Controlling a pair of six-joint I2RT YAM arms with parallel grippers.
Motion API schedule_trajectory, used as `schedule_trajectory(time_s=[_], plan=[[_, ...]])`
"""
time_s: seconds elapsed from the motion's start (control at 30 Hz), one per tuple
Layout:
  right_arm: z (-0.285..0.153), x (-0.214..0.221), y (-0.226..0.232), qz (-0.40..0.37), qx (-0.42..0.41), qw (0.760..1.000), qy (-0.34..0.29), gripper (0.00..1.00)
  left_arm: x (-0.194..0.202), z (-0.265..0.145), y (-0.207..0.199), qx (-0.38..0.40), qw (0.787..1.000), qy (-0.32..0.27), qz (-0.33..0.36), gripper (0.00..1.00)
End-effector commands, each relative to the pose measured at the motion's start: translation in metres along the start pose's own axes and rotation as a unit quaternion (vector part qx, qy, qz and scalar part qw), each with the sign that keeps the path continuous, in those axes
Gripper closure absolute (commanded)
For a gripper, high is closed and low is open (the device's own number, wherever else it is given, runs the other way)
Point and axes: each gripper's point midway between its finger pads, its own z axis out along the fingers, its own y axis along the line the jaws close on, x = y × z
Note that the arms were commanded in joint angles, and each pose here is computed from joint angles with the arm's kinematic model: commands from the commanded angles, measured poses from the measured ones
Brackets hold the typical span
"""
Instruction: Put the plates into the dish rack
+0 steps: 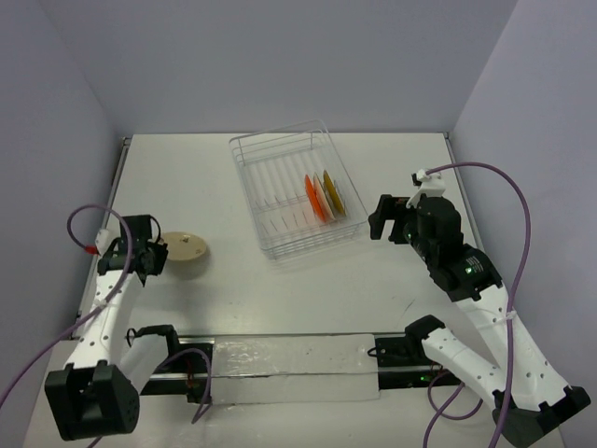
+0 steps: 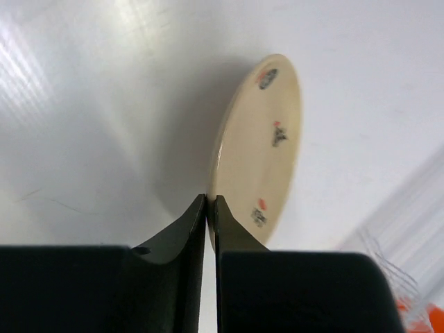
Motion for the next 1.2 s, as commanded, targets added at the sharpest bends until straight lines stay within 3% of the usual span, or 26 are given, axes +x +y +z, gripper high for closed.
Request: schedule_trajectory(time_s=[0.0, 0.27, 0.37, 0.5, 0.57, 0.67, 0.83, 1.17], plan=[[0.0, -0.011, 0.0, -0.002, -0.002, 1.0, -0.023, 0.03, -0.053, -0.064, -0.052, 0.075, 0.99, -0.112, 0.031, 1.0], [-0.001, -0.012, 0.001, -0.003, -0.003, 1.0, -0.026, 0.04, -0.06, -0.132, -0.12, 0.138, 0.97, -0.162, 0.119, 1.0], [-0.001, -0.013, 0.0, -0.004, -0.002, 1.0, -0.027, 0.04, -0.05, -0.14, -0.141, 0.139, 0.963, -0.173, 0.156, 1.0], [-0.001, -0.012, -0.001, -0.005, 0.0, 1.0, -0.027, 0.04, -0.023, -0.174, -0.18, 0.142, 0.936, -0.221, 0.235, 1.0], [-0.001, -0.012, -0.001, -0.005, 0.0, 1.0, -0.028, 0.04, -0.021, -0.199, -0.199, 0.152, 0.927, -0.243, 0.24, 1.0], [-0.002, -0.012, 0.0, -0.006, -0.003, 1.0, -0.028, 0.04, 0.006, -0.22, -0.221, 0.156, 0.914, -0.247, 0.28, 1.0], [-0.004, -0.012, 0.0, -0.006, -0.005, 1.0, -0.03, 0.04, 0.054, -0.23, -0.247, 0.156, 0.891, -0.253, 0.345, 1.0], [-0.007, -0.012, -0.001, -0.005, -0.007, 0.999, -0.034, 0.04, 0.108, -0.224, -0.263, 0.171, 0.89, -0.219, 0.361, 1.0]])
